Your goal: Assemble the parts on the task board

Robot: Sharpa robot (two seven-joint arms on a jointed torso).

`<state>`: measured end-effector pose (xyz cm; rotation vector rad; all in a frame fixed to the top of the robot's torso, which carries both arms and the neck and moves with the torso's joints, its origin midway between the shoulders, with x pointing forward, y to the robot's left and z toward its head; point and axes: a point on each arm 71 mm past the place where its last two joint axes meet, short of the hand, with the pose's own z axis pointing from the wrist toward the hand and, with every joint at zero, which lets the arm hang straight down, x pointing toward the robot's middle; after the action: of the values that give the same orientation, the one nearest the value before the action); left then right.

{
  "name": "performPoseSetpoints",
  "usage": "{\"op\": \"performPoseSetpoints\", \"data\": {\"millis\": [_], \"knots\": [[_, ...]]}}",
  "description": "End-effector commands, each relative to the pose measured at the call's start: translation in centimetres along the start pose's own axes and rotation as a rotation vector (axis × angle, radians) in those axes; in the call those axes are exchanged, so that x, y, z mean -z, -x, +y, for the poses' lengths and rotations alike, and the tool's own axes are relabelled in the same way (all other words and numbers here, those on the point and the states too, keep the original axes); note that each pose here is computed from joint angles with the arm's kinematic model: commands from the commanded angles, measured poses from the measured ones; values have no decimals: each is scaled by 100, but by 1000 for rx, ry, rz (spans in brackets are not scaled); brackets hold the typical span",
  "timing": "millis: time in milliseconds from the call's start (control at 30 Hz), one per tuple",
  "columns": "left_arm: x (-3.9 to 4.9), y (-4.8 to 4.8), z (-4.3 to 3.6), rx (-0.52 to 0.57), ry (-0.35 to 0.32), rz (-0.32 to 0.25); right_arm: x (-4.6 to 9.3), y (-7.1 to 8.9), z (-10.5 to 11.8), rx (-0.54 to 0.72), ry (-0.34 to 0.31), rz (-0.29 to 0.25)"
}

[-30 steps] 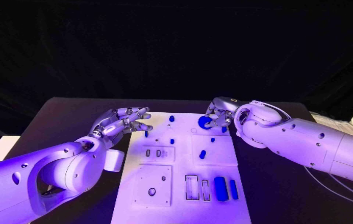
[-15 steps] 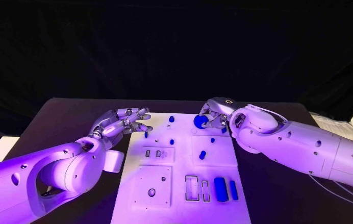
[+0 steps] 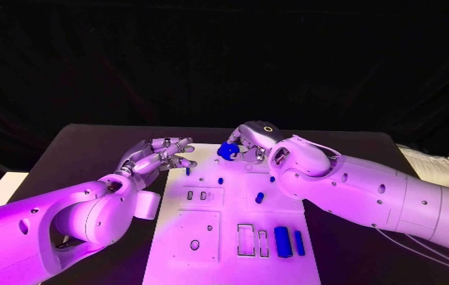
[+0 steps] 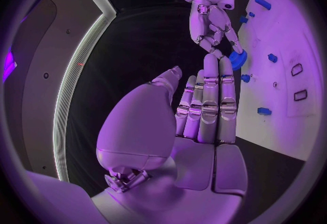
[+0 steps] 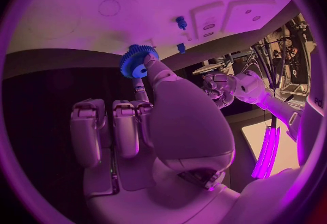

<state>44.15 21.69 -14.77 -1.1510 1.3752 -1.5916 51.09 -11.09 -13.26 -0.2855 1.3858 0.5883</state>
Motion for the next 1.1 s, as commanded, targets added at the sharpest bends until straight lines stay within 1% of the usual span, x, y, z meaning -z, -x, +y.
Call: {"op": "performPoseSetpoints", "data": {"millis": [33, 333, 567, 967, 1100], "knots": [[-6, -37, -7, 12, -4, 26, -42, -38, 51, 23, 3, -18], [-11, -43, -4, 13, -2, 28, -108, -235, 192, 15, 25, 44], [-15, -52, -2, 14, -2, 30, -134, -338, 193, 21, 14, 89], [-16, -51, -1, 14, -1, 29, -166, -383, 167, 12, 0, 88], [-15, -49, -1, 13, 0, 29, -170, -398, 152, 12, -9, 103]]}}
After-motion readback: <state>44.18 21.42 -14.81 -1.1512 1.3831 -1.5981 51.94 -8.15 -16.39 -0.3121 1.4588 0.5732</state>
